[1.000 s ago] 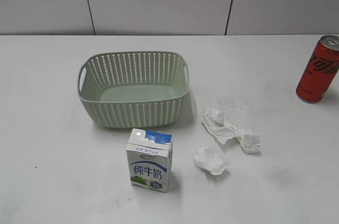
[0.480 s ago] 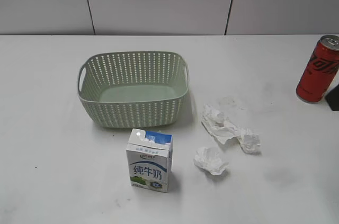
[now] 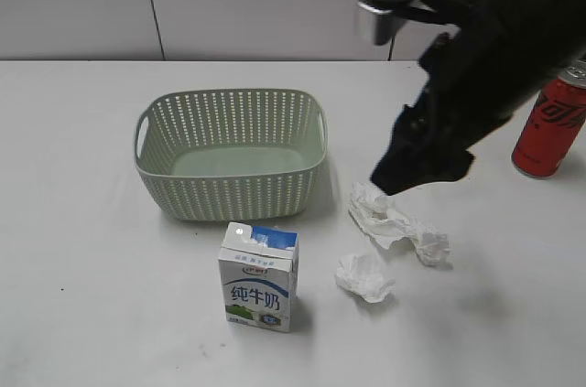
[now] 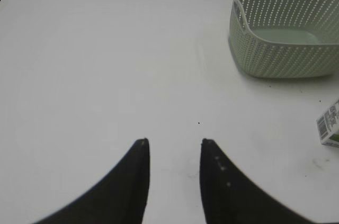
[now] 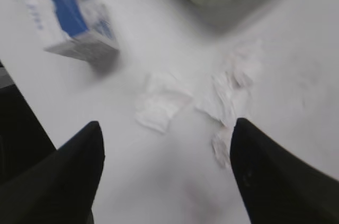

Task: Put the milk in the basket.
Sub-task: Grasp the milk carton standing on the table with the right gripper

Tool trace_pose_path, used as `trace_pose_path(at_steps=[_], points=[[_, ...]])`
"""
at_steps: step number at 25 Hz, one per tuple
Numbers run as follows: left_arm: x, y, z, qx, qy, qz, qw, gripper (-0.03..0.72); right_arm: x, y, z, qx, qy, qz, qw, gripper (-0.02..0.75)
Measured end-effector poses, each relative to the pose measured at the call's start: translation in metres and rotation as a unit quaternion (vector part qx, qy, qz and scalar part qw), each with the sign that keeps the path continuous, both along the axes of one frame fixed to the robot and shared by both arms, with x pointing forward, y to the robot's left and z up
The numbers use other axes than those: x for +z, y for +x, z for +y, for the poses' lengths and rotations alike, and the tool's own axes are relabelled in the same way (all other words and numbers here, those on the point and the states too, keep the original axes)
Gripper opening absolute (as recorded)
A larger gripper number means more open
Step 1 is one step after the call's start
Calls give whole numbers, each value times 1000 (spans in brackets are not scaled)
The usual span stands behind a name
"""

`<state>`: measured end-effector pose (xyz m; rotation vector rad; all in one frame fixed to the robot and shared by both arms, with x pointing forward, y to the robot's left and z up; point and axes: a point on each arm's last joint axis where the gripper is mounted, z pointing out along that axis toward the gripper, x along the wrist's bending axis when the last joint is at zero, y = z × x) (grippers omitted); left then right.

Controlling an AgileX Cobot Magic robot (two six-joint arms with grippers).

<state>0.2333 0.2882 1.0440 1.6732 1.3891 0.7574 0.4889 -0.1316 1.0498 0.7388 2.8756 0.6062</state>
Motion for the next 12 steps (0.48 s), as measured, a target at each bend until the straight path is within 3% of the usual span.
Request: trace_pose_path(at_steps=[5,12], points=[[0,0,0,0,0,0,1000,234,0,-3,54,88,27,-7,996,591],[0,0,0,0,0,0,1000,235,-25,-14,116,165,11,6,986,592]])
